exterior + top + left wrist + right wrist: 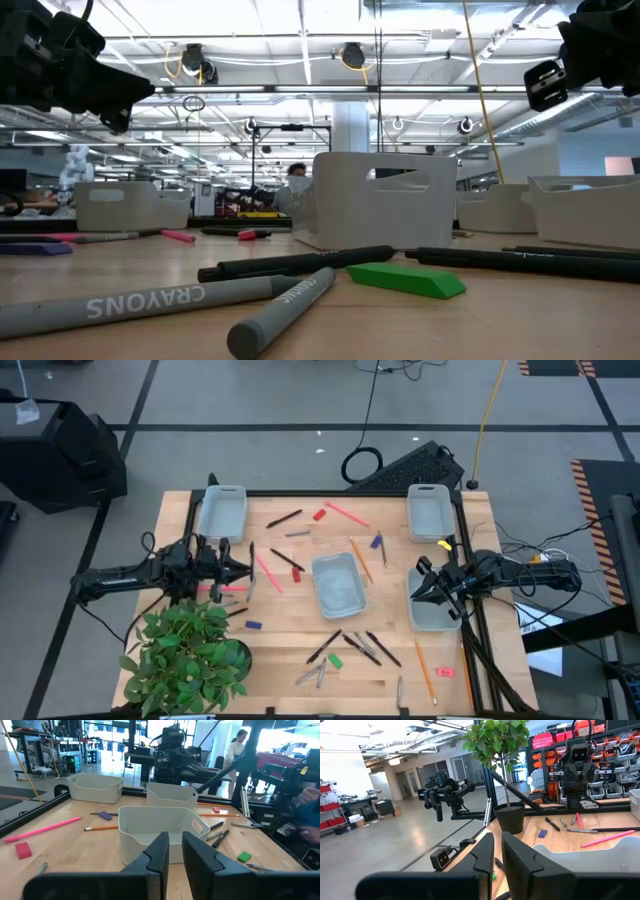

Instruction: Sort crayons/erasers/pens/pencils in bins

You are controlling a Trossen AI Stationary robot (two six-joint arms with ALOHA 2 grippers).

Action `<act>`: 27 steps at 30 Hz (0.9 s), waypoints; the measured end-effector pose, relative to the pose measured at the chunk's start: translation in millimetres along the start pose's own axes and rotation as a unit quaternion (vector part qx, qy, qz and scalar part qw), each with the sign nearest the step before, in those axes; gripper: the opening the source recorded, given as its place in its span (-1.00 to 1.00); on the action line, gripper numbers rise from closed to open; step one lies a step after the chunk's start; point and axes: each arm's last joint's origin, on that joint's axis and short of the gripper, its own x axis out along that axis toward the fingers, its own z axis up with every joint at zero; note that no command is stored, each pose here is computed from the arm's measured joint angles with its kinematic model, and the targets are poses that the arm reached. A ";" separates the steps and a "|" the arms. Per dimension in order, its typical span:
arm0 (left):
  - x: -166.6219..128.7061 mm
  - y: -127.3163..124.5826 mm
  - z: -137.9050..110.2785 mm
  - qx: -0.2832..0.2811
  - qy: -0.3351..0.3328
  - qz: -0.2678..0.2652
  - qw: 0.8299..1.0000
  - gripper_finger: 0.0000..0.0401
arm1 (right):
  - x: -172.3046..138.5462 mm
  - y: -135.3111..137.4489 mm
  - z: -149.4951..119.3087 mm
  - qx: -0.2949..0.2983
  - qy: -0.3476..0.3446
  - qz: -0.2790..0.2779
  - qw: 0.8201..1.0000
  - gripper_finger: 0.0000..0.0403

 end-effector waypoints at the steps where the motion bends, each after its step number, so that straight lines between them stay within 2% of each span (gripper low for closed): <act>1: 0.0 0.0 -0.1 0.000 0.000 0.000 1.000 -0.72 | 0.0 0.0 0.0 0.000 0.000 0.000 1.000 -0.85; 7: 0.0 0.0 0.0 0.000 0.000 0.000 1.000 -0.72 | 0.0 0.0 -0.1 0.000 0.000 0.000 1.000 -0.85; 16: 0.0 0.0 0.0 0.000 0.000 0.000 1.000 -0.72 | -0.2 1.5 6.2 -0.056 -0.032 0.004 0.998 -0.85; 19: 0.0 0.0 0.1 0.000 0.000 0.000 1.000 -0.72 | -0.3 1.2 8.8 -0.070 -0.047 -0.011 0.996 -0.85; 21: 0.0 0.0 0.0 0.000 0.000 0.000 1.000 -0.72 | 0.4 -1.6 8.8 -0.063 -0.052 -0.053 0.995 -0.86; 27: 0.0 0.0 0.0 0.000 0.000 0.000 1.000 -0.72 | 14.2 -4.2 -6.1 -0.034 0.027 -0.105 0.994 -0.95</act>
